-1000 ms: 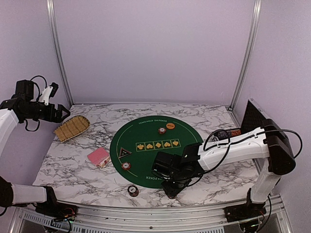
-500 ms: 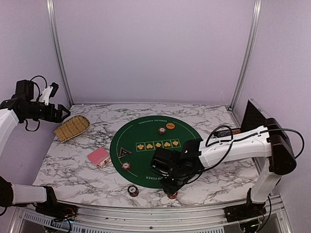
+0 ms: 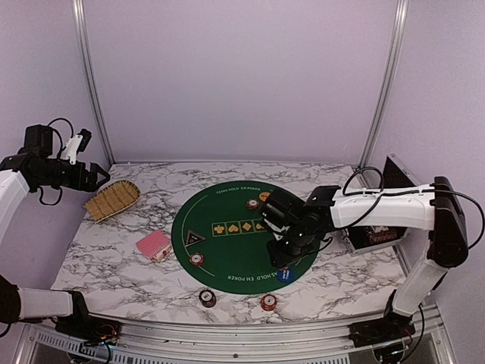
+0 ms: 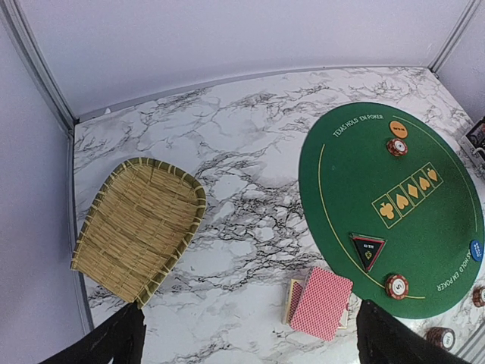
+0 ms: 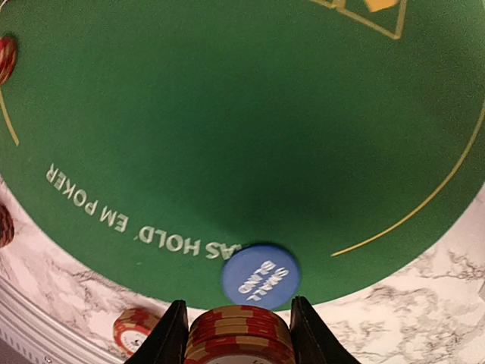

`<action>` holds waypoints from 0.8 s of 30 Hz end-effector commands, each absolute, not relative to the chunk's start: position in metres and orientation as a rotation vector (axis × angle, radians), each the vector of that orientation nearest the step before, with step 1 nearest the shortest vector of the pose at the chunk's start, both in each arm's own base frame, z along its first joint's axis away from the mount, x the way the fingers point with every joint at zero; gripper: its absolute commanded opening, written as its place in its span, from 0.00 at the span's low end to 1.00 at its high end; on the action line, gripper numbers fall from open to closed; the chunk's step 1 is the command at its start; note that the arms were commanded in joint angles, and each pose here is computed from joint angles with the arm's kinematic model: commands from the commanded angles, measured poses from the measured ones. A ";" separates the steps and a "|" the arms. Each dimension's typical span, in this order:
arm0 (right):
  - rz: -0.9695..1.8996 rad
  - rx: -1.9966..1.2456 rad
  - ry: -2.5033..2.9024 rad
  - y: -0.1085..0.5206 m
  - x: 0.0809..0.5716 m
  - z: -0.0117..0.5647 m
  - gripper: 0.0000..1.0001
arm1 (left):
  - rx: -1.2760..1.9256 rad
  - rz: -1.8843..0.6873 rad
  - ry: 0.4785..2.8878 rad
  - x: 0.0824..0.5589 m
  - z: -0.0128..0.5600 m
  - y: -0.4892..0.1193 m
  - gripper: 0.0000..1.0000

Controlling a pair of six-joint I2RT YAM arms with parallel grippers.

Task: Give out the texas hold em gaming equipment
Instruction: Place the poker chips pile in the small blind area.

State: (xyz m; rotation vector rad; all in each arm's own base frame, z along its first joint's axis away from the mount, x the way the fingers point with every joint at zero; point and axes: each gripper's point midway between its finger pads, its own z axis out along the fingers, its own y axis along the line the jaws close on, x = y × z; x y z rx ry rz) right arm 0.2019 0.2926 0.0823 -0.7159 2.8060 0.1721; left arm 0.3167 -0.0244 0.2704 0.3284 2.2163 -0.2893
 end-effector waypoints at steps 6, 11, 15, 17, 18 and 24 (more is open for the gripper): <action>0.135 -0.528 2.791 0.244 0.247 0.074 0.30 | 0.339 -0.295 2.201 0.314 0.279 -0.026 0.99; 0.146 -0.468 2.815 0.228 0.252 0.057 0.31 | 0.342 -0.299 2.206 0.315 0.278 -0.026 0.99; 0.148 -0.453 2.828 0.223 0.254 0.046 0.32 | 0.342 -0.306 2.210 0.315 0.276 -0.026 0.99; 0.145 -0.455 2.833 0.223 0.255 0.042 0.32 | 0.342 -0.308 2.211 0.316 0.276 -0.027 0.99; 0.146 -0.452 2.835 0.223 0.256 0.040 0.32 | 0.344 -0.310 2.211 0.316 0.276 -0.027 0.99; 0.155 -0.455 2.837 0.226 0.259 0.034 0.33 | 0.346 -0.302 2.209 0.315 0.276 -0.026 0.99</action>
